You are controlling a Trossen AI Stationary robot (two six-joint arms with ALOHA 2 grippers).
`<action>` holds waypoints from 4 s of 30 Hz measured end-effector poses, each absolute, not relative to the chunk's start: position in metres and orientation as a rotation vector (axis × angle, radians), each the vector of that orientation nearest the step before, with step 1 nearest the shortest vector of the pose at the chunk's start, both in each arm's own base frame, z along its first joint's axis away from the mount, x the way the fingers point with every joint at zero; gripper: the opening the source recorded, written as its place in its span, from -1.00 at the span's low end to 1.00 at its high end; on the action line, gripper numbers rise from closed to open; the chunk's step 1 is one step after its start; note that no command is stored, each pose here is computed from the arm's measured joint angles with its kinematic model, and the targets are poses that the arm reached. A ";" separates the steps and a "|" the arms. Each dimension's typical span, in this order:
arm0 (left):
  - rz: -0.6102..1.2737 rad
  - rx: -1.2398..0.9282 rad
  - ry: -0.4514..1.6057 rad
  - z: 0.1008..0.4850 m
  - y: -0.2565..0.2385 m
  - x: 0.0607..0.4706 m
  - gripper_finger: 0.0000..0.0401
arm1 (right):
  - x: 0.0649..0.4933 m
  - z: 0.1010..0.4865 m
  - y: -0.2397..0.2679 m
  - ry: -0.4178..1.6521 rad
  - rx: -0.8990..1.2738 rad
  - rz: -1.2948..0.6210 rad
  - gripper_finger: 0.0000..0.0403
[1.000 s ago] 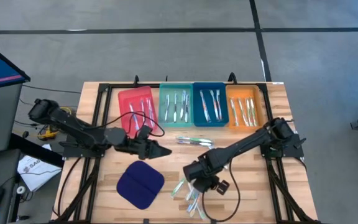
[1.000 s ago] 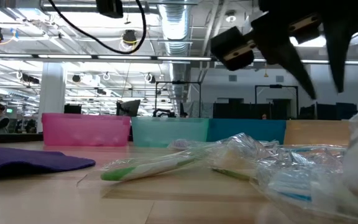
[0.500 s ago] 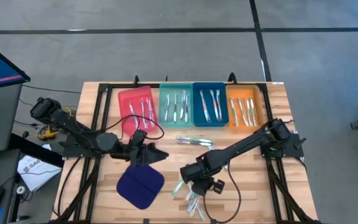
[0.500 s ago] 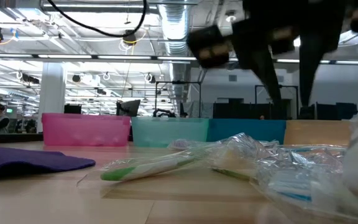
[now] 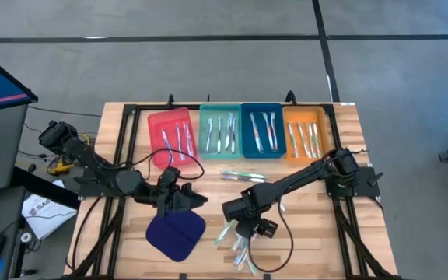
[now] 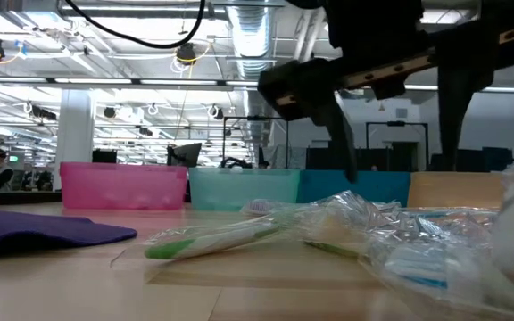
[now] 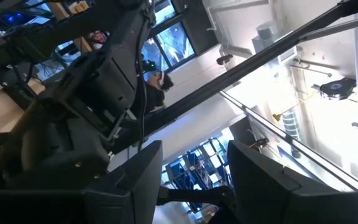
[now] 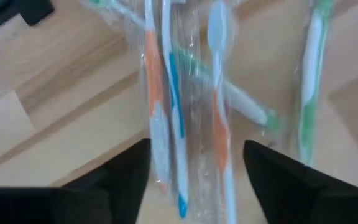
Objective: Pick & Place Toothbrushes
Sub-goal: Put the orange toothbrush into the blue bin
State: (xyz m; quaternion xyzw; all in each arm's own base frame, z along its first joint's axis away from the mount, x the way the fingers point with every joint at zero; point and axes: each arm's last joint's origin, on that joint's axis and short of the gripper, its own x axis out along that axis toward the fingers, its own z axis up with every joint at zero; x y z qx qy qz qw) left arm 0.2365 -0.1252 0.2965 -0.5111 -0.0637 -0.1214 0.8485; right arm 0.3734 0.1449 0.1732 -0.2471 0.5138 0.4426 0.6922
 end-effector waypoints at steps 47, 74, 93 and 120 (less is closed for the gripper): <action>-0.237 -1.104 -0.139 0.296 -0.124 0.237 -0.12 | 0.371 0.123 0.153 1.156 -0.583 0.788 -0.28; -0.221 -1.074 -0.148 0.296 -0.124 0.237 -0.12 | 0.362 0.189 0.098 1.233 -0.231 0.445 -0.95; -0.343 -0.993 -0.179 0.309 -0.097 0.240 -0.12 | 0.336 0.272 -0.095 0.912 0.705 -0.404 -0.95; -0.574 -0.784 -0.314 0.358 -0.062 0.191 -0.12 | 0.322 0.183 -0.208 0.914 1.120 -1.013 -0.95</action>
